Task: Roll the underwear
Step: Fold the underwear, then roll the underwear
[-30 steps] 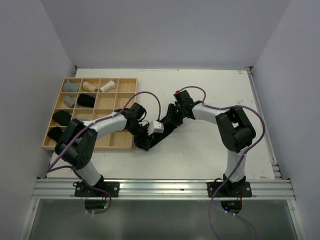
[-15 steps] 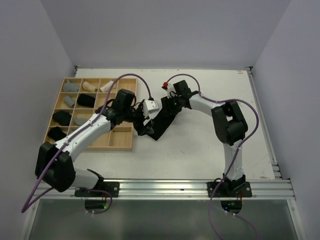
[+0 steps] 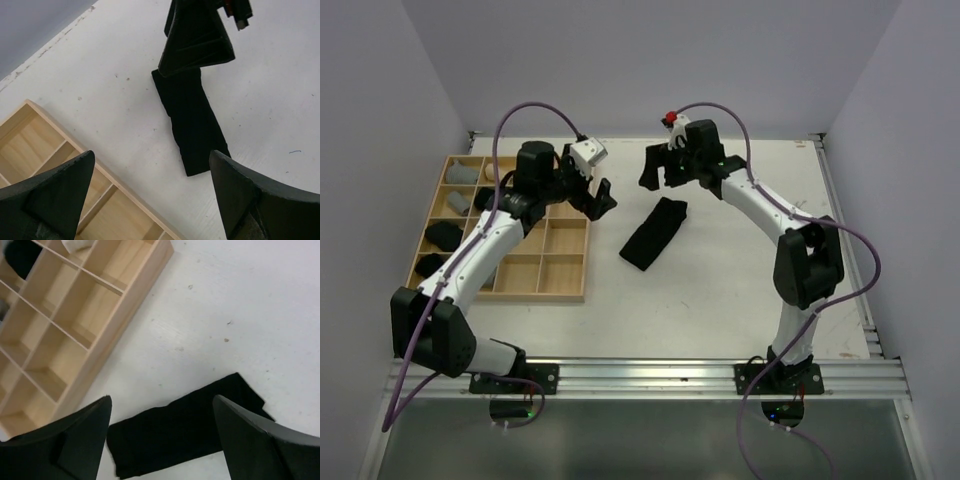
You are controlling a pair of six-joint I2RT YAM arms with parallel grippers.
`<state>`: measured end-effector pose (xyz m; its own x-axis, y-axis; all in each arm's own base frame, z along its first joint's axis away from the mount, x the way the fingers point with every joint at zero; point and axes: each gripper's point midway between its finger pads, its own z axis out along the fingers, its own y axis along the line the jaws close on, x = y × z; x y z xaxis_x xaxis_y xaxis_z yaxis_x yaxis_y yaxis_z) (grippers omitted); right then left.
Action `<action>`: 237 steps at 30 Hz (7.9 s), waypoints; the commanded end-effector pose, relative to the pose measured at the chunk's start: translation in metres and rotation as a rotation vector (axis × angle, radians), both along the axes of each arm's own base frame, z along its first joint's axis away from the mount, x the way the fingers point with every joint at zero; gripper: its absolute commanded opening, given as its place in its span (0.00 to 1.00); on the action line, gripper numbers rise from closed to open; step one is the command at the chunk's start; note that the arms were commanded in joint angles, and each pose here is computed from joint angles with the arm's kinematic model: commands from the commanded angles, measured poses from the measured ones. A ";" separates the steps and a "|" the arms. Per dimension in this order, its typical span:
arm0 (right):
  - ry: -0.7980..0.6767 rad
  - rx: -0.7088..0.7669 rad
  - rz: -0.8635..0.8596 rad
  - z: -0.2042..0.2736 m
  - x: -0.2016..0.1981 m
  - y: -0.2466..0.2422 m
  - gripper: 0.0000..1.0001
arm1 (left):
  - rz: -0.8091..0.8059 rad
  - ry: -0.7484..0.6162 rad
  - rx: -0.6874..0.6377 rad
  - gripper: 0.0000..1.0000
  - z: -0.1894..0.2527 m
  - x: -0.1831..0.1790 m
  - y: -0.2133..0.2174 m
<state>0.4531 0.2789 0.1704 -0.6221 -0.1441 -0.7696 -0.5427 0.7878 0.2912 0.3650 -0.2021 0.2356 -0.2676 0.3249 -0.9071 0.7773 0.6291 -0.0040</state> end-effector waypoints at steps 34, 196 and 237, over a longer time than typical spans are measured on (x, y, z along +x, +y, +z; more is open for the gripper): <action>0.608 0.306 0.121 -0.059 -0.140 0.011 0.82 | -0.146 0.128 -0.097 0.82 -0.017 -0.009 -0.001; 0.029 0.077 -0.001 0.025 -0.246 -0.086 0.91 | -0.866 0.996 0.213 0.00 -0.227 -0.153 -0.075; 0.114 -0.297 0.654 -0.171 -0.272 0.037 0.18 | -0.538 1.019 0.253 0.27 -0.254 -0.101 -0.071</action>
